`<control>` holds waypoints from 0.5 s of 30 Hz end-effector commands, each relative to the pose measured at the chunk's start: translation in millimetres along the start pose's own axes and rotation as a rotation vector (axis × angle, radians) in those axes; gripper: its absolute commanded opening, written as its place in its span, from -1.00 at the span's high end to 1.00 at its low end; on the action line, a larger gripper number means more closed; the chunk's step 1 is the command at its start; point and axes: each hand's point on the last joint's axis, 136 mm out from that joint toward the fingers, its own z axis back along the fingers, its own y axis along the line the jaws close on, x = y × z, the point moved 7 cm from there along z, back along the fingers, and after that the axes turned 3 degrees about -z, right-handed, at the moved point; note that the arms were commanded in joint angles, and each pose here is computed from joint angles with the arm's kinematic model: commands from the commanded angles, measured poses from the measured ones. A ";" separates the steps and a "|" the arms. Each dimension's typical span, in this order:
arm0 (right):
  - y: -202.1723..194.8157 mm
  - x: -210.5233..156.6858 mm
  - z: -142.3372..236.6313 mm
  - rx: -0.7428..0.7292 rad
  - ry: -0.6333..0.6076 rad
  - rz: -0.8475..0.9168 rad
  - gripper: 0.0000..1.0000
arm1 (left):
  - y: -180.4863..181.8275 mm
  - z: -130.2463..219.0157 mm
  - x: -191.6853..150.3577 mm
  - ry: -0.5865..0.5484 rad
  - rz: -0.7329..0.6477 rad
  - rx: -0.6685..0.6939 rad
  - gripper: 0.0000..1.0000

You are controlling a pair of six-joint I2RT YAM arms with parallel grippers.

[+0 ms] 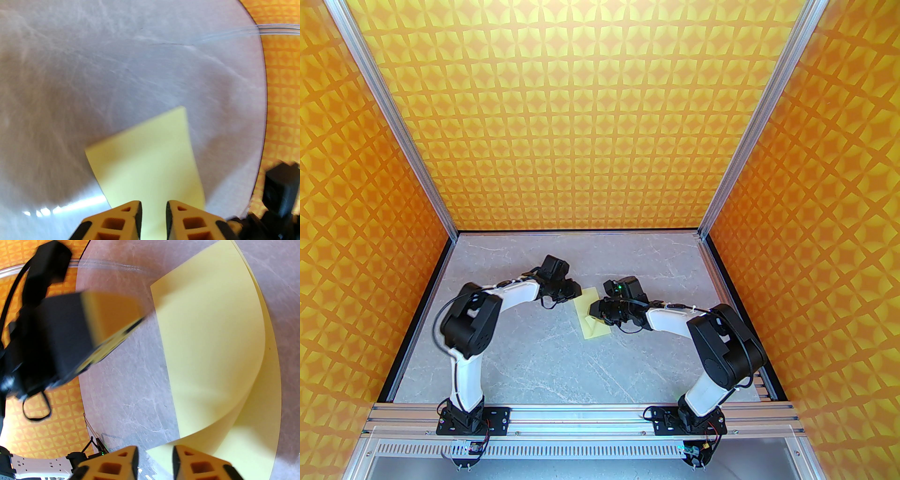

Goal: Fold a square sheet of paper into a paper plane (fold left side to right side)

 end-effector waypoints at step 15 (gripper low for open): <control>-15.1 10.0 -8.6 -0.083 -0.041 0.003 0.79 | -9.5 -1.9 -63.8 0.045 0.115 -0.140 0.42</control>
